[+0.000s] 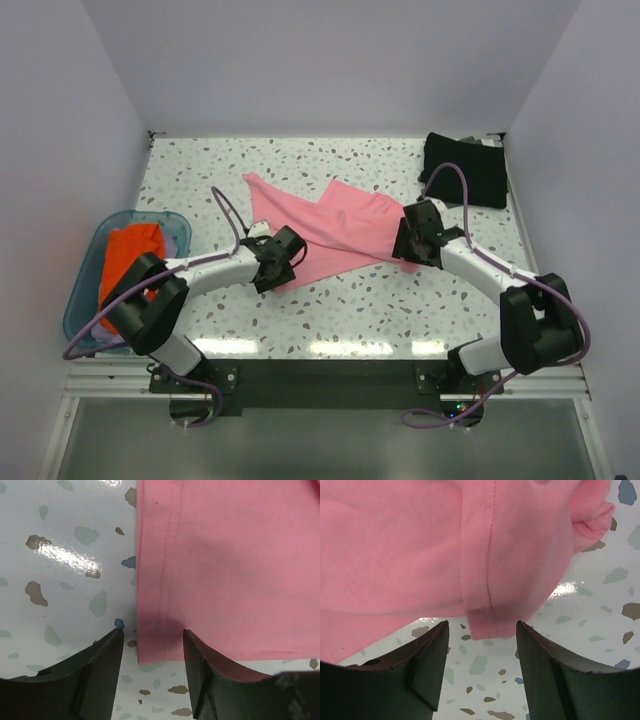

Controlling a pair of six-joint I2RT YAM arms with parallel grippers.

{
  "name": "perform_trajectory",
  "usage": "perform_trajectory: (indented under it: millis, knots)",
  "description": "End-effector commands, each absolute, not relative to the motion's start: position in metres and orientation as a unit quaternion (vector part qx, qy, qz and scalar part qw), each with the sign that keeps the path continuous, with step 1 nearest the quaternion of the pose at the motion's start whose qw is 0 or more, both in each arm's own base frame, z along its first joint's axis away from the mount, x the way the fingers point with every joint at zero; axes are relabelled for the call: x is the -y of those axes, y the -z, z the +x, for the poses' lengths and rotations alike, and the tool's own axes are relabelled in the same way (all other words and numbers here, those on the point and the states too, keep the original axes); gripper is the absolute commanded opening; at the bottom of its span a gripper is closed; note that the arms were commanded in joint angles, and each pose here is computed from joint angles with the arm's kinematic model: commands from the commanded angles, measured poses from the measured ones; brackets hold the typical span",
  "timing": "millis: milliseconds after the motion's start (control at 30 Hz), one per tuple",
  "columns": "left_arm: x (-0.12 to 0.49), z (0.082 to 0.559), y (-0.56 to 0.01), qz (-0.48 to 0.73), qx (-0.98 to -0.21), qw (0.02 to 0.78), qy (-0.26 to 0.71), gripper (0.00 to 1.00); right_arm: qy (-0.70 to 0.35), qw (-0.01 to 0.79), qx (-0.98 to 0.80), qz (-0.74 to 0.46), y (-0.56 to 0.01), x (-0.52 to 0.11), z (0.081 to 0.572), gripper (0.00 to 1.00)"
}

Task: Fold and stack the t-shirts
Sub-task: Flatten the tshirt out

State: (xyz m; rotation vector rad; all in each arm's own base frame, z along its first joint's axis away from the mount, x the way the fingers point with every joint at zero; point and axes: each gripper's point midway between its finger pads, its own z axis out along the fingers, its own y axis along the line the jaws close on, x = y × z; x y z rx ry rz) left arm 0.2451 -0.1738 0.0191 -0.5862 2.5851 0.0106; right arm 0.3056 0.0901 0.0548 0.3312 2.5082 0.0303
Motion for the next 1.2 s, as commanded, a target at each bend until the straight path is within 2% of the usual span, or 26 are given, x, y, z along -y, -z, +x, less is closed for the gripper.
perform_trajectory:
  millis: [0,133,333,367,433,700,900,967,1000,1067,1100,1167]
  knots:
    - [0.178,0.254,-0.024,-0.235,-0.937,0.257,-0.006,0.54,-0.003,0.332,-0.935,0.126,-0.064,-0.089,0.322,0.59]
    - [0.189,0.259,-0.016,-0.228,-0.941,0.251,0.008,0.46,0.0,0.33,-0.936,0.123,-0.063,-0.089,0.324,0.59]
    - [0.182,0.262,-0.008,-0.226,-0.943,0.245,-0.005,0.15,0.007,0.324,-0.939,0.117,-0.06,-0.088,0.326,0.6]
    - [0.18,0.264,-0.009,-0.228,-0.942,0.246,-0.003,0.06,0.007,0.322,-0.94,0.116,-0.058,-0.089,0.325,0.6]
    - [0.171,0.271,-0.014,-0.236,-0.939,0.251,0.0,0.0,0.004,0.314,-0.943,0.112,-0.054,-0.09,0.322,0.59]
    - [0.152,0.291,-0.031,-0.248,-0.93,0.272,0.018,0.0,0.015,0.298,-0.949,0.1,-0.039,-0.096,0.308,0.57]
    - [0.141,0.297,-0.035,-0.249,-0.928,0.275,0.017,0.0,0.028,0.284,-0.954,0.095,-0.027,-0.097,0.302,0.47]
    - [0.139,0.299,-0.039,-0.248,-0.927,0.28,0.019,0.0,0.041,0.281,-0.954,0.096,-0.025,-0.092,0.299,0.41]
    - [0.137,0.3,-0.04,-0.249,-0.927,0.282,0.019,0.0,0.044,0.283,-0.953,0.097,-0.026,-0.09,0.3,0.34]
    - [0.133,0.302,-0.044,-0.251,-0.924,0.287,0.018,0.0,0.043,0.282,-0.954,0.096,-0.031,-0.09,0.298,0.26]
    - [0.131,0.302,-0.047,-0.251,-0.924,0.289,0.018,0.0,0.045,0.283,-0.953,0.096,-0.035,-0.089,0.298,0.18]
    - [0.125,0.306,-0.052,-0.256,-0.921,0.293,0.016,0.0,0.044,0.304,-0.947,0.098,-0.055,-0.087,0.301,0.12]
